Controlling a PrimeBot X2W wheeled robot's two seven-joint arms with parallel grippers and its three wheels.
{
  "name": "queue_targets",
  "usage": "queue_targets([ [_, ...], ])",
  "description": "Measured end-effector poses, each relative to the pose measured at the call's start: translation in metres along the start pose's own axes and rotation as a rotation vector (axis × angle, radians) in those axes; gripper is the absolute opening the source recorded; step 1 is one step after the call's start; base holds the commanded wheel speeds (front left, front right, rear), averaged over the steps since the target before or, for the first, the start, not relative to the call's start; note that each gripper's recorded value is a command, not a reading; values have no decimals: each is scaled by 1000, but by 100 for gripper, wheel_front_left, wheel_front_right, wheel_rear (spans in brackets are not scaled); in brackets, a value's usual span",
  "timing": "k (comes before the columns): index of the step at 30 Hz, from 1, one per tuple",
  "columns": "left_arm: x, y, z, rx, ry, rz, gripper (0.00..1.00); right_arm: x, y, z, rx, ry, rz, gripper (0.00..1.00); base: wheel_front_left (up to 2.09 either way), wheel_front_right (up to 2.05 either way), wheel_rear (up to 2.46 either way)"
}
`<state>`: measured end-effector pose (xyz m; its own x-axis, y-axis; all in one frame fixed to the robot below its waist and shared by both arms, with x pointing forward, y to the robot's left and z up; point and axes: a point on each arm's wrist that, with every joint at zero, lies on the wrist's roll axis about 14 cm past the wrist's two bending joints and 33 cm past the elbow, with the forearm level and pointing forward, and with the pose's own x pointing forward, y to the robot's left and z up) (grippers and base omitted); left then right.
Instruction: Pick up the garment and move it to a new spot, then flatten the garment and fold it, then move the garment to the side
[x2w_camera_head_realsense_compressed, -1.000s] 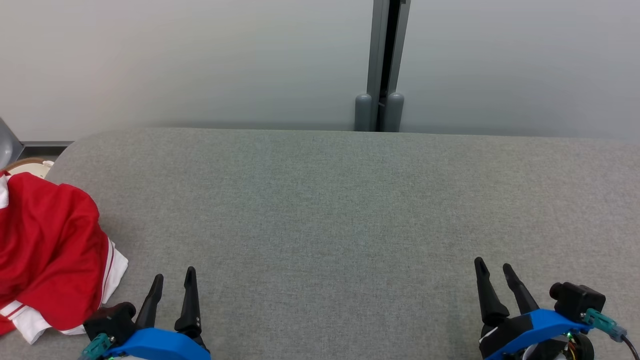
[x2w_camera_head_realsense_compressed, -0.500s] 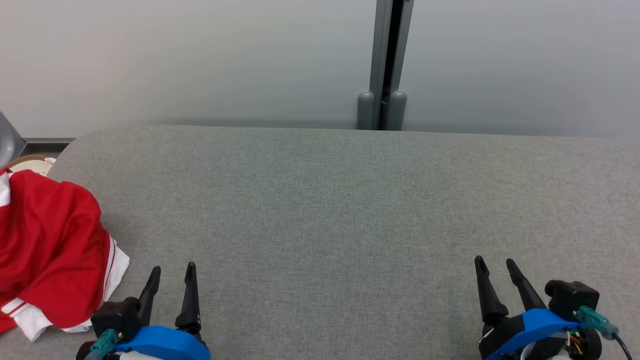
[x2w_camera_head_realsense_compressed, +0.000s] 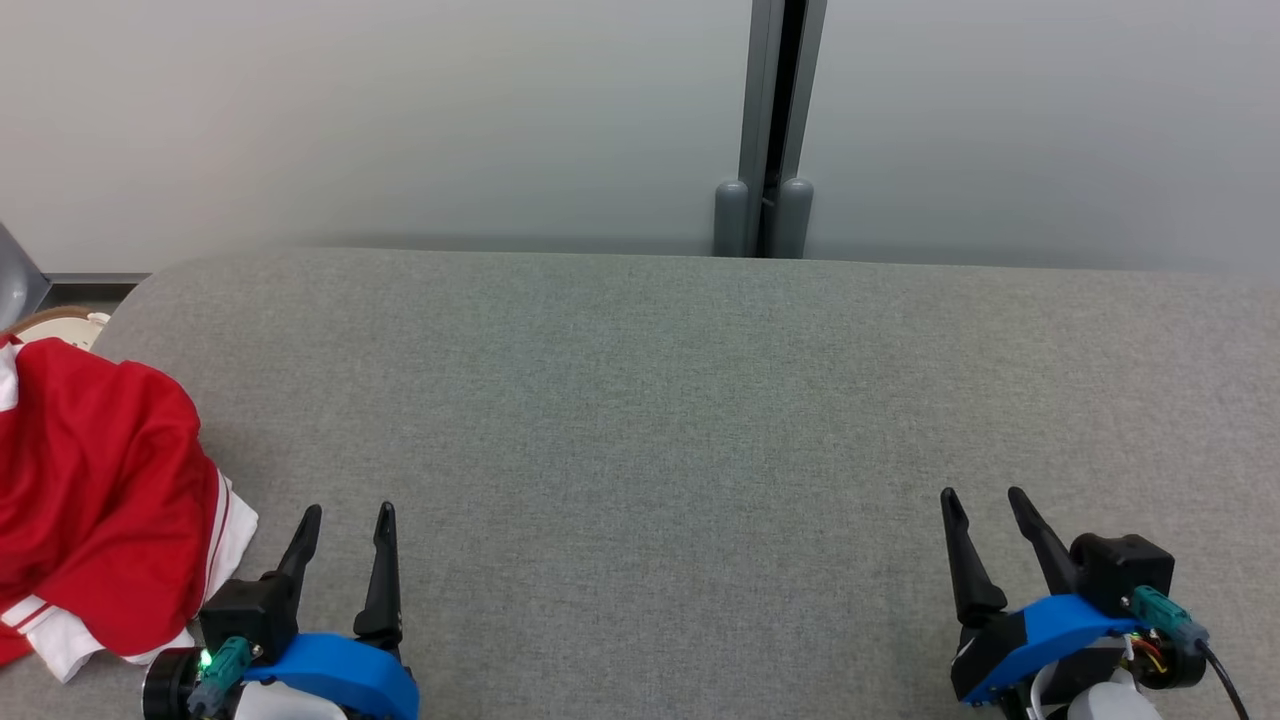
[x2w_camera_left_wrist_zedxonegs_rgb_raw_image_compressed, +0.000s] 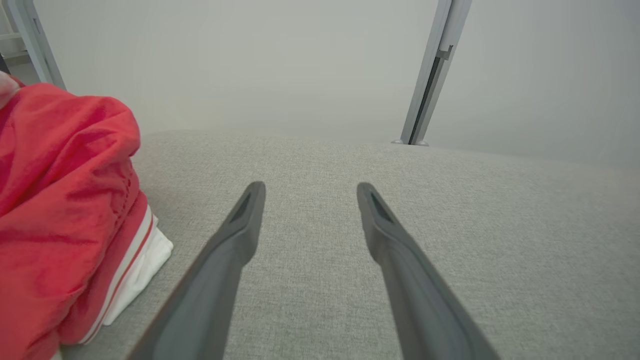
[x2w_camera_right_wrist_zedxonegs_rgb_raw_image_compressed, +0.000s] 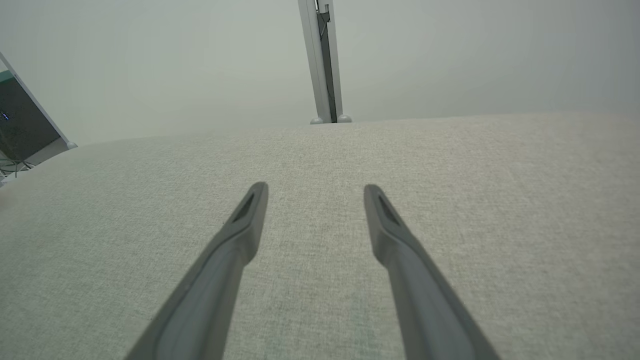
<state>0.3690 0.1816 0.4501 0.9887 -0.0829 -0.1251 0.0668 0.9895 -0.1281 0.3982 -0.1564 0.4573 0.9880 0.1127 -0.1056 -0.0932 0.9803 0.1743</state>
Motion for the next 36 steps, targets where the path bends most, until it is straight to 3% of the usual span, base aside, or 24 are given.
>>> queue_targets([
  [26, -15, 0, -16, 88, 26, 7, 100, -11, -2, -15, -96, 29, 8, 100, 0, 0, 0],
  [36, -42, 34, -23, 47, 36, 137, 100, 7, 42, -28, -104, 67, 139, 100, 0, 0, 0],
])
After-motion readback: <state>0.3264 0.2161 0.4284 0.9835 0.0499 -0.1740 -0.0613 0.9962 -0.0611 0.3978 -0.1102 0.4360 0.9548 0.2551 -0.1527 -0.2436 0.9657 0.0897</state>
